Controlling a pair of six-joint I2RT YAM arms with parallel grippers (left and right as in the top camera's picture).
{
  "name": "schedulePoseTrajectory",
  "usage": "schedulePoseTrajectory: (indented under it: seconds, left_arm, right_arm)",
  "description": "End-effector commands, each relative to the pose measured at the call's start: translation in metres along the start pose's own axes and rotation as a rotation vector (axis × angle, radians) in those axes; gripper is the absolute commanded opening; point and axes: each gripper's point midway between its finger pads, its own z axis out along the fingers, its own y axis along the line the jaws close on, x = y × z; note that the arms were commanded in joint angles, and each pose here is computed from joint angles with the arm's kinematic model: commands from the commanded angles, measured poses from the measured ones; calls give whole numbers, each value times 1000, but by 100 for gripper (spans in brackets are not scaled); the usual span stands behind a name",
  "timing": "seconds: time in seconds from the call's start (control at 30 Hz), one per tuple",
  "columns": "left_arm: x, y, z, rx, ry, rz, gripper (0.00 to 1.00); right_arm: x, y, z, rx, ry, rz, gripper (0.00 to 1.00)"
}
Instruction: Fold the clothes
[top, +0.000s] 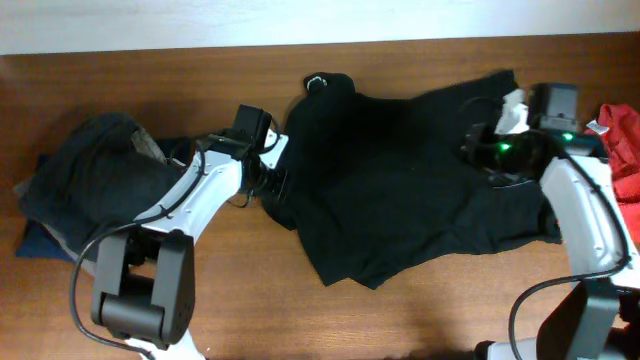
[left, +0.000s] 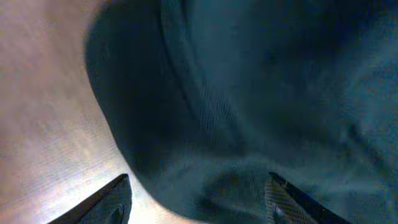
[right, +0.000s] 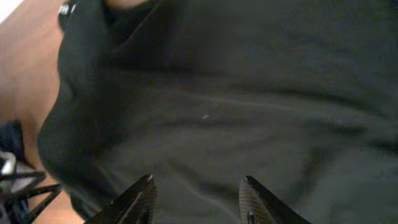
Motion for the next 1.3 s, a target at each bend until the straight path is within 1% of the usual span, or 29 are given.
schedulePoseTrajectory:
  seconds: [0.0, 0.13, 0.3, 0.43, 0.53, 0.67, 0.7, 0.73, 0.77, 0.8, 0.83, 0.9, 1.0, 1.13, 1.2, 1.27]
  left_arm:
    - [21, -1, 4, 21, 83, -23, 68]
    - [39, 1, -4, 21, 151, -68, 68]
    - [45, -1, -5, 59, 167, -109, 67]
    - [51, 1, 10, 60, 150, -129, 55]
    - [41, 1, 21, 68, 82, -117, 45]
    - [29, 2, 23, 68, 24, -106, 38]
    - [27, 3, 23, 65, 15, -103, 35]
    - [24, 3, 23, 65, 5, -95, 30]
    - [22, 3, 23, 65, -6, -75, 21]
    - [20, 4, 23, 64, -11, -66, 3]
    - [19, 3, 22, 64, -16, -56, 0]
    - [16, 3, 17, 63, -28, -9, 0]
    - [5, 4, -5, 54, -77, 88, 0]
    - [-16, 14, -61, 4, -217, 267, 0]
    - [-21, 19, -88, -34, -283, 348, 0]
    - [-20, 24, -109, -58, -321, 383, 0]
  right_arm:
    - [4, 4, 6, 41, 11, -57, 49]
    - [7, 4, 7, 55, 21, -64, 49]
    - [7, 4, 7, 55, 21, -63, 49]
    - [8, 4, 7, 55, 22, -63, 49]
    - [8, 4, 7, 56, 24, -62, 49]
    - [10, 3, 7, 58, 32, -59, 49]
    - [11, 3, 7, 59, 36, -57, 49]
    - [12, 3, 7, 60, 39, -56, 49]
    - [12, 3, 7, 61, 41, -55, 49]
    - [13, 3, 7, 61, 42, -55, 49]
    - [13, 3, 7, 61, 43, -54, 49]
    - [14, 3, 7, 62, 46, -53, 49]
    - [15, 2, 7, 66, 51, -51, 49]
    - [15, -1, 7, 83, 49, -51, 49]
    - [14, -1, 7, 82, 46, -52, 50]
    - [14, -1, 7, 82, 44, -53, 50]
